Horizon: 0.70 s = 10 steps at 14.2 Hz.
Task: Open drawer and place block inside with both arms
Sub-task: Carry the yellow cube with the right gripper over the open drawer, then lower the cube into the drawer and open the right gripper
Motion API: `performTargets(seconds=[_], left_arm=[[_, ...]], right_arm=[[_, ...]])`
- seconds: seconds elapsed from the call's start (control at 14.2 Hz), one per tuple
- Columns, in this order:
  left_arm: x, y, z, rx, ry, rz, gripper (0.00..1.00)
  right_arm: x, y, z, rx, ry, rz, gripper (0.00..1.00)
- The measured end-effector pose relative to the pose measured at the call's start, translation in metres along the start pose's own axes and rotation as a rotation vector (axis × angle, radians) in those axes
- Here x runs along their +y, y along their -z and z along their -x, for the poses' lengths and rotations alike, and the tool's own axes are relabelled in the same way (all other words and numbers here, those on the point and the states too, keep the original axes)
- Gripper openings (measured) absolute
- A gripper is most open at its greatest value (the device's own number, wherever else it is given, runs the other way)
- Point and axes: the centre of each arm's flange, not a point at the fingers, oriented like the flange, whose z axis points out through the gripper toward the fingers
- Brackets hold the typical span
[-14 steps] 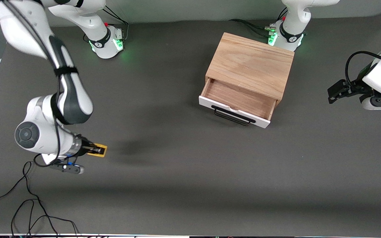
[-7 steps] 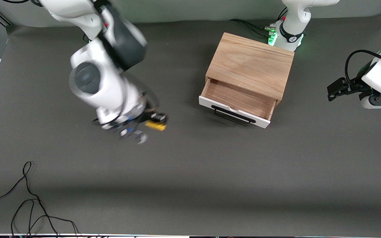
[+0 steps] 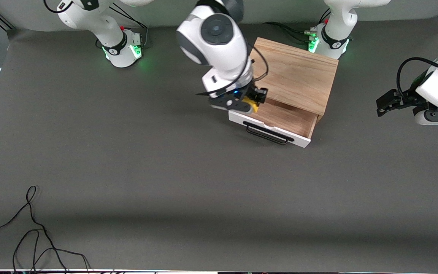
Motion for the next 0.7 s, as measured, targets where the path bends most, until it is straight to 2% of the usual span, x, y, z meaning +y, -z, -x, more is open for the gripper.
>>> performTargets(seconds=[0.42,0.7], left_arm=[[-0.002,0.0,0.0,0.0,0.003,0.0,1.0],[-0.002,0.0,0.0,0.0,0.004,0.0,1.0]], right_arm=[[-0.011,-0.081,0.019,-0.007,-0.006,0.042,0.55],[-0.011,-0.103,0.018,-0.006,-0.008,0.054,0.55]])
